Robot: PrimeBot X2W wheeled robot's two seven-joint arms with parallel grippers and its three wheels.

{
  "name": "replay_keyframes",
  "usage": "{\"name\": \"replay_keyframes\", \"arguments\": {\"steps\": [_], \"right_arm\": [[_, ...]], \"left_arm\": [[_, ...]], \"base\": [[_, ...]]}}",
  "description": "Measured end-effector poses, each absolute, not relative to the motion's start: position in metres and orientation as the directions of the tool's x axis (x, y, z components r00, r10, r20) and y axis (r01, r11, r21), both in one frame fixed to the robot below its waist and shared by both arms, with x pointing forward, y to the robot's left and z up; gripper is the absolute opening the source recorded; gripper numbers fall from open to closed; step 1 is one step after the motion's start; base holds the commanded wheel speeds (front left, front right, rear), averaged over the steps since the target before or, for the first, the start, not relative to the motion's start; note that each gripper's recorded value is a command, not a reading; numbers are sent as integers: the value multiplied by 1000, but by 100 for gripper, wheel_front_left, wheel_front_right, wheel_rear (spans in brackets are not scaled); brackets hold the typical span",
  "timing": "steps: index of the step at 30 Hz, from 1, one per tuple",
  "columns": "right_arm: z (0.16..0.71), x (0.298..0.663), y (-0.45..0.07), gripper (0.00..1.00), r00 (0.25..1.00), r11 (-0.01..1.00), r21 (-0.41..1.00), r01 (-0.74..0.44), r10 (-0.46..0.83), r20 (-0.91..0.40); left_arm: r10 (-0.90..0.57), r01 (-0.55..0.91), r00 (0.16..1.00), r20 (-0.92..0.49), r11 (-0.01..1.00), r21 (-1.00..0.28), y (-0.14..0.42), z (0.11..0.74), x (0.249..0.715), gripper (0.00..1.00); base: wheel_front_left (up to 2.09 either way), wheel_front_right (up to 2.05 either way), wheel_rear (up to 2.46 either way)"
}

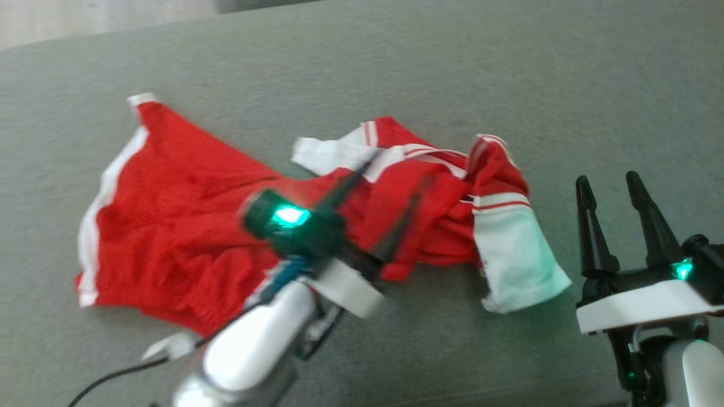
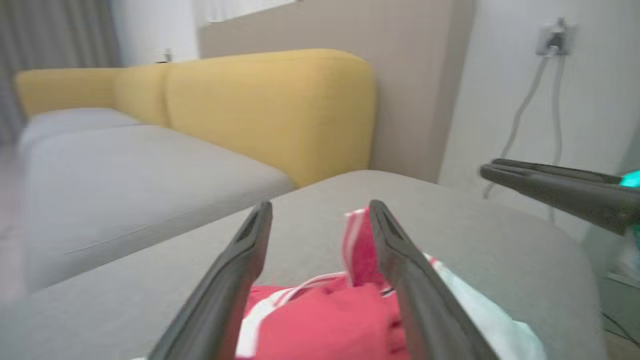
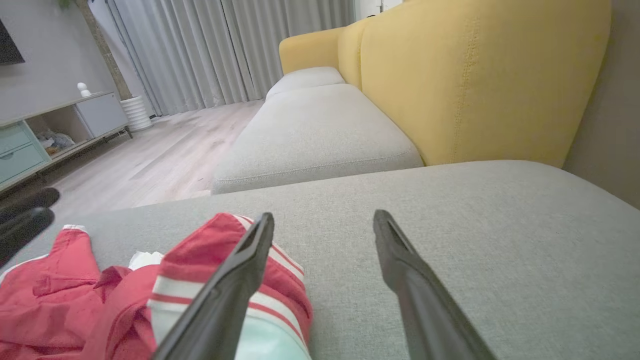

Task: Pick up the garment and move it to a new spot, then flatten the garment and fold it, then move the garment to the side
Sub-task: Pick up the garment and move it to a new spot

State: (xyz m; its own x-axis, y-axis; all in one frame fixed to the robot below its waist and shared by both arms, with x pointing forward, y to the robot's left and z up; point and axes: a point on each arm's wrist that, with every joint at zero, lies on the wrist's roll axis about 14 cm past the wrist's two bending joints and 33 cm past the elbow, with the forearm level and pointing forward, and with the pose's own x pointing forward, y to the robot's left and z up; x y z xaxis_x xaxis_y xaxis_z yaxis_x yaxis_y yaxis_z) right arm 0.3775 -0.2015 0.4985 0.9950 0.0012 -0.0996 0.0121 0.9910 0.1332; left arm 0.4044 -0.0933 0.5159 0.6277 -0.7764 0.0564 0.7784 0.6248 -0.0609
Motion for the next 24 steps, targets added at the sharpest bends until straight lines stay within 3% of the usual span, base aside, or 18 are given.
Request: {"name": "replay_keyframes", "arguments": {"steps": [5,10,16,24], "right_arm": [[510,388,-181,100,995,991,124,-57,67,-73],[521,394,-163,100,991,986,117,-116,122,-48],[523,386,-152,100,986,982,115,-149,157,-56],[525,364,-152,100,985,982,113,-151,159,-67]], "left_arm": [[-544,550,834,90,833,-64,-8,522,436,100],[-298,302,952,67,952,-54,81,516,443,100],[-88,88,996,9,995,-47,163,500,422,100],[-63,60,994,-90,997,-41,180,475,382,100]], "base": [[0,0,0],[0,0,0],[0,0,0],[0,0,0]]}}
